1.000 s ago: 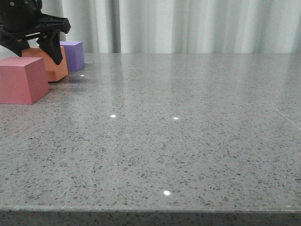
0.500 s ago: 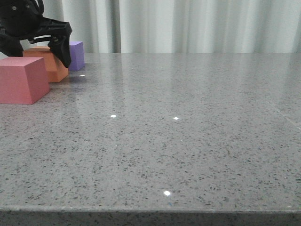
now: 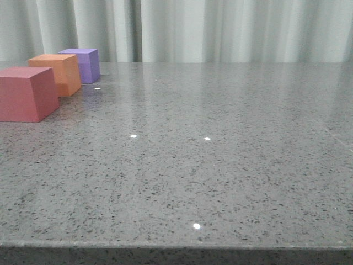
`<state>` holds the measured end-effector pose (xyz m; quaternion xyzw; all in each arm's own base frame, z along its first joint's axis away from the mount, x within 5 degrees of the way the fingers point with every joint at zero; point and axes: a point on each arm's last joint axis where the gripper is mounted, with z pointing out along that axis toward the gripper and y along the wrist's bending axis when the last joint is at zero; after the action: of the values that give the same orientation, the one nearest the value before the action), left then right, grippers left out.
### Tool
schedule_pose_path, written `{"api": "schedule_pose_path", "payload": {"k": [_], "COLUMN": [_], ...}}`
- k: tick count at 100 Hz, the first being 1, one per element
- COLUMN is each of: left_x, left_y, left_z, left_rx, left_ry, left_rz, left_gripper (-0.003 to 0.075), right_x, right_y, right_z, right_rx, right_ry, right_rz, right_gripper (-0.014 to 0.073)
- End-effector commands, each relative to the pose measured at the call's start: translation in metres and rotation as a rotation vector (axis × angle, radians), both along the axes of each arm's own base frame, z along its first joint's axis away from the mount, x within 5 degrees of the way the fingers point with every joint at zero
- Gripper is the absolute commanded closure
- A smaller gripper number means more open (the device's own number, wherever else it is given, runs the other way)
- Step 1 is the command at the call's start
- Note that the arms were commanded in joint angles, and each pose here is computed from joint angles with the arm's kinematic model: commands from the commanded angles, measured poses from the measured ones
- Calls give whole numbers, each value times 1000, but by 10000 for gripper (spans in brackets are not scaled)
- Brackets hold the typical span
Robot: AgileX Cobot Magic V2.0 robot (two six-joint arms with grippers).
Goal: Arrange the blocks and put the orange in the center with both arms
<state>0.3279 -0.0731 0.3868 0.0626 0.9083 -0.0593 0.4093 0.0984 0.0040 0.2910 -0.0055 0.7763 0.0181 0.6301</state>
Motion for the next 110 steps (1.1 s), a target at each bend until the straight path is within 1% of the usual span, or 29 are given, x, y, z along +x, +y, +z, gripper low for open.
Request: {"api": "schedule_pose_path", "payload": {"k": [1,11,25,35,52,62,66,81,86,91,93,98,99,100,103,105,106,107,109,110], "left_x": [-34,-65,-109,-140,-186,-213,-222,-247,-252,-256,-258,-260,-260,-261,-261,-261,-261,-261,-261,-261], "left_y": [6,14,24,31,41,47,49,55,56,57,58,58,58,58,58,58,58,58,58,58], "left_z": [35,35,26,14,-13,-27,-35,-52,-57,-60,-60,-61,-61,-61,-61,-60,-60,-60,-60,-60], "left_rx": [-31,-43,-64,-78,-93,-108,-112,-127,-129,-132,-134,-135,-136,-136,-136,-137,-137,-137,-137,-138], "left_ry": [-173,-234,-325,-387,-452,-519,-538,-605,-614,-626,-635,-640,-642,-644,-644,-646,-648,-648,-650,-652], "left_rz": [-4,-4,-6,-7,-8,-9,-9,-9,-9,-9,-9,-9,-9,-9,-9,-9,-9,-9,-9,-9], "left_gripper": [30,30,30,30,30,30,30,41,75,132,174,247,287,287,357,386,428,428,486,500], "right_x": [1,1,1,1,1,1,1,1,1,1,1,1,1,1,1,1,1,1,1,1], "right_y": [1,1,1,1,1,1,1,1,1,1,1,1,1,1,1,1,1,1,1,1], "right_z": [17,17,17,17,17,17,17,17,17,17,17,17,17,17,17,17,17,17,17,17], "right_rx": [-9,-9,-9,-9,-9,-9,-9,-9,-9,-9,-9,-9,-9,-9,-9,-9,-9,-9,-9,-9], "right_ry": [-110,-110,-110,-110,-110,-110,-110,-110,-110,-110,-110,-110,-110,-110,-110,-110,-110,-110,-110,-110], "right_rz": [11,11,11,11,11,11,11,11,11,11,11,11,11,11,11,11,11,11,11,11], "right_gripper": [705,705,705,705,705,705,705,705,705,705,705,705,705,705,705,705,705,705,705,705]}}
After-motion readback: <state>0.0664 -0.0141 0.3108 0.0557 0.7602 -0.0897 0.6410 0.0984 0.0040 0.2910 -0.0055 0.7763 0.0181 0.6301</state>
